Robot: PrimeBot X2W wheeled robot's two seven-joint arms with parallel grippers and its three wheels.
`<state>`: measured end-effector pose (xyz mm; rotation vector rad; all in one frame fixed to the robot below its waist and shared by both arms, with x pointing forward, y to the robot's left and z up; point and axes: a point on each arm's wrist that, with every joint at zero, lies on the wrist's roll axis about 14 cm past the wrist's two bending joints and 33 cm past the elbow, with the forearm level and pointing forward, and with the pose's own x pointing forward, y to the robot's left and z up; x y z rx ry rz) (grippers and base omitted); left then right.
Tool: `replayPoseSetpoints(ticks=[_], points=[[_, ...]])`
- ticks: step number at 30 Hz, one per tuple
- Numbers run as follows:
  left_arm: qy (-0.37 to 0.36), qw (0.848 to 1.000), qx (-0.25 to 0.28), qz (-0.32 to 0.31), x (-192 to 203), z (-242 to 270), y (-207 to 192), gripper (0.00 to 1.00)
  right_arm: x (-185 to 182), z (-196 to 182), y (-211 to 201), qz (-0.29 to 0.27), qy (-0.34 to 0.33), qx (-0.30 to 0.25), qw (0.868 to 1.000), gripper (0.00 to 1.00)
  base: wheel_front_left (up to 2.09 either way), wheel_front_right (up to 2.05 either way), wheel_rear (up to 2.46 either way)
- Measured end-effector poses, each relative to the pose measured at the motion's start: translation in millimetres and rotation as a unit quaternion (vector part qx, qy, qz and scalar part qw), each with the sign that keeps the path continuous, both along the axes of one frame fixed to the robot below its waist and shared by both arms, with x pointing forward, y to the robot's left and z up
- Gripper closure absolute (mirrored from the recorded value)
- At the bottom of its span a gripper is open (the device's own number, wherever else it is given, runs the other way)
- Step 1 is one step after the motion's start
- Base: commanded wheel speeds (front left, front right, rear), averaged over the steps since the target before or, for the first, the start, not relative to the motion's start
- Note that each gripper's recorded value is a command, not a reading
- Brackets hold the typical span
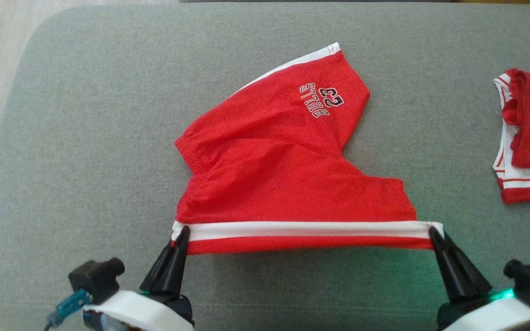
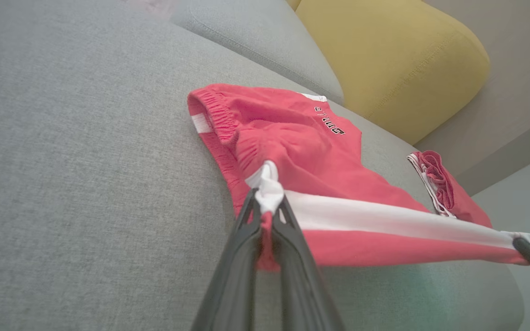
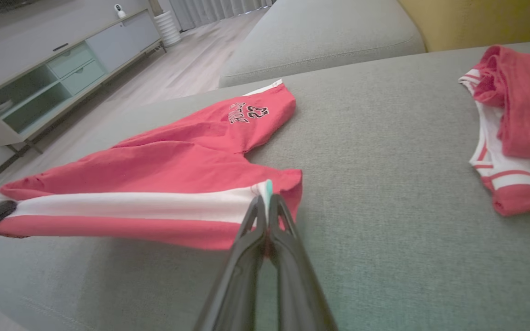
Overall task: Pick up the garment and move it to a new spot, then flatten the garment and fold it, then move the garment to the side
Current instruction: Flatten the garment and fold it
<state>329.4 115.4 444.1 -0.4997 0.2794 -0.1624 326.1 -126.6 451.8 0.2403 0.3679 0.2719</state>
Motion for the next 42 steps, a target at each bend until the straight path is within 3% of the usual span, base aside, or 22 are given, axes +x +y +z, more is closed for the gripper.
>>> replayPoseSetpoints(ticks=[5,11,22,28,36,37,38,39,40,42], points=[[0.033,0.999,-0.027,-0.009,5.1,-8.1,-5.8,1.0,33.6,2.0,-6.7,0.0,-0.012,-0.012,1.0,1.0,0.0,0.0,0.0],[0.013,0.998,-0.059,-0.015,56.1,-0.5,-6.4,1.0,111.3,6.2,0.3,0.036,-0.037,-0.036,0.998,1.0,0.0,0.0,0.0],[0.024,0.994,-0.101,0.017,115.7,-18.3,11.0,1.0,225.2,-13.6,51.1,0.116,-0.026,-0.049,0.992,1.0,0.0,0.0,0.0],[0.034,0.993,-0.109,0.02,138.1,-26.2,14.0,1.0,262.8,-28.5,75.4,0.135,-0.015,-0.052,0.989,1.0,0.0,0.0,0.0],[0.044,0.994,-0.097,0.01,154.7,-36.5,10.3,1.0,283.0,-44.0,88.3,0.147,-0.012,-0.061,0.987,1.0,0.0,0.0,0.0],[0.044,0.995,-0.094,0.009,156.1,-37.1,9.5,0.68,284.9,-43.6,89.2,0.147,-0.016,-0.061,0.987,0.91,0.0,0.0,0.0],[0.047,0.995,-0.091,0.004,156.5,-38.9,7.7,0.68,286.3,-44.0,89.5,0.147,-0.018,-0.06,0.987,0.91,0.0,0.0,0.0],[0.048,0.995,-0.088,0.002,156.6,-41.0,6.4,0.15,287.4,-43.7,89.2,0.145,-0.022,-0.059,0.987,0.36,0.0,0.0,0.0],[0.046,0.995,-0.087,0.003,156.9,-41.2,6.1,0.0,288.6,-42.9,87.9,0.141,-0.027,-0.057,0.988,0.0,0.0,0.0,0.0],[0.042,0.996,-0.084,0.004,156.3,-41.7,6.1,0.0,288.2,-41.3,85.7,0.136,-0.041,-0.055,0.988,0.0,0.0,0.0,0.0]])
